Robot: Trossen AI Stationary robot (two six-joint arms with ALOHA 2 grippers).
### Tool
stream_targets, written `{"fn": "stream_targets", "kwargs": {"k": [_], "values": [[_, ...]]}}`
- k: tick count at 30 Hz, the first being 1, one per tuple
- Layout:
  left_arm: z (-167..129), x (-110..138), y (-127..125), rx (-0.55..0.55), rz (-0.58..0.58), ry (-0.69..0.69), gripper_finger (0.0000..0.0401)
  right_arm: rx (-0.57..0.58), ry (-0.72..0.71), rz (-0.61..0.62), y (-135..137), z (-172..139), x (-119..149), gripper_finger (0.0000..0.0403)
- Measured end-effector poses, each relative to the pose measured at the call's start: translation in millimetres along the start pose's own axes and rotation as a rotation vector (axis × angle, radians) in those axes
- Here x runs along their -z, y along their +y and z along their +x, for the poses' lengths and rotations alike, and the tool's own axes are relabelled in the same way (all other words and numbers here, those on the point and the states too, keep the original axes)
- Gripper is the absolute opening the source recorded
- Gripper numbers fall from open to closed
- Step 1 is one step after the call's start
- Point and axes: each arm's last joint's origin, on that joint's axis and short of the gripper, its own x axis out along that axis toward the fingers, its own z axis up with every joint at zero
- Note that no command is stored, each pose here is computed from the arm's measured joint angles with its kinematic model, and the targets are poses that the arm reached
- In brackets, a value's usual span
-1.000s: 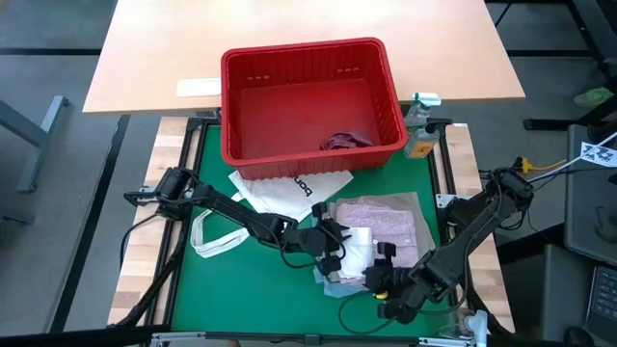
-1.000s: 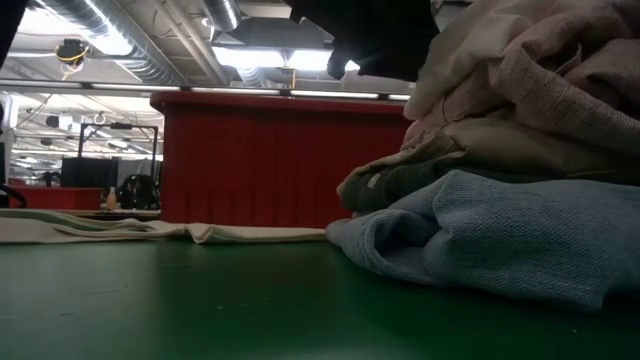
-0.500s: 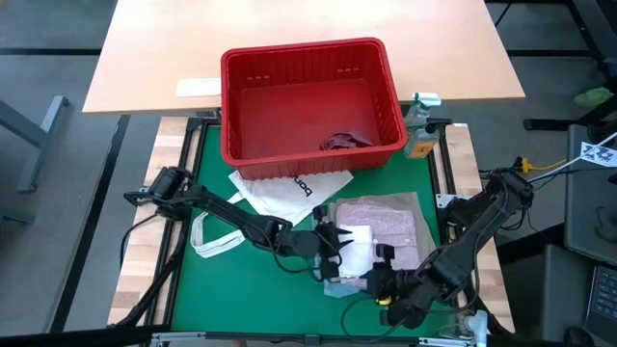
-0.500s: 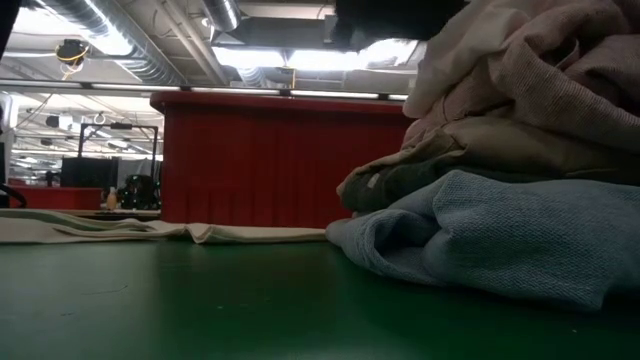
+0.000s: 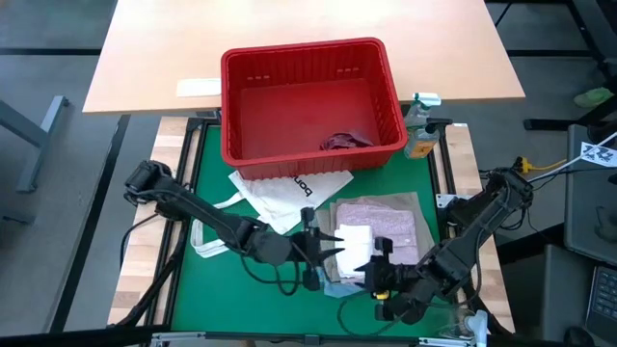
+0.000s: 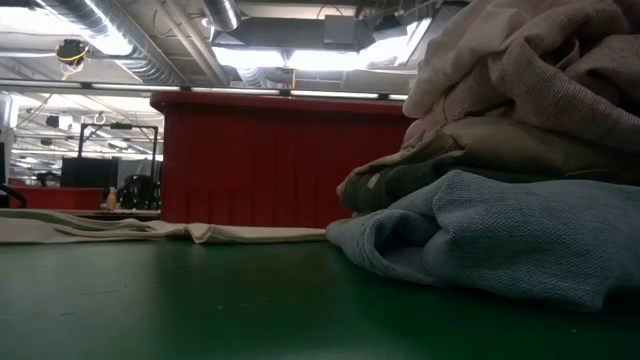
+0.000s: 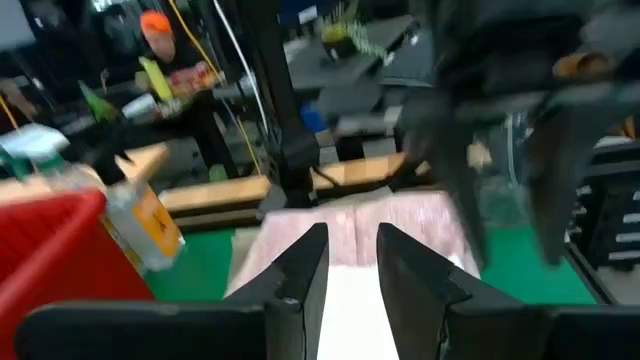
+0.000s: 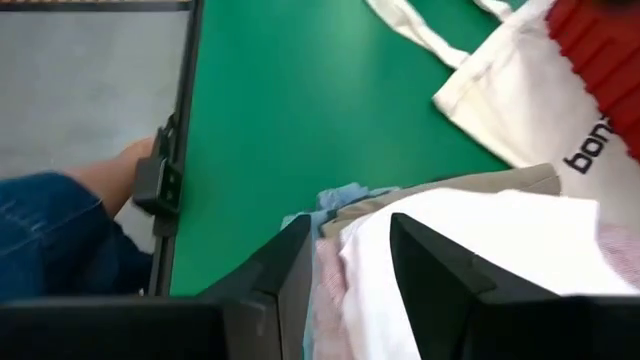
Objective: Fold laundry
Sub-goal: Fold the red underwear
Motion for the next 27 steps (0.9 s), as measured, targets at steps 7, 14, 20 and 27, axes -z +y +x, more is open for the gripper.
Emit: {"fn": "stream_targets", "kwargs": {"k": [7, 14, 20, 27], "values": [[-32, -24, 3, -0.08, 0.071, -0.043, 0.0085, 0.061, -0.004, -0.023, -25, -2, -28, 0.0138], [-51, -35, 9, -0.215, 0.063, -0.038, 0.0085, 0.261, -0.075, -0.105, -77, -32, -83, 0.0138], [-46, -31, 14, -0.232, 0.08, -0.008, 0.0085, 0.466, -0.157, -0.069, -146, -58, -128, 0.0138], [-39, -25, 25, -0.245, 0.026, 0.035, 0.0085, 0.527, -0.101, 0.08, -242, -57, -143, 0.0138]]}}
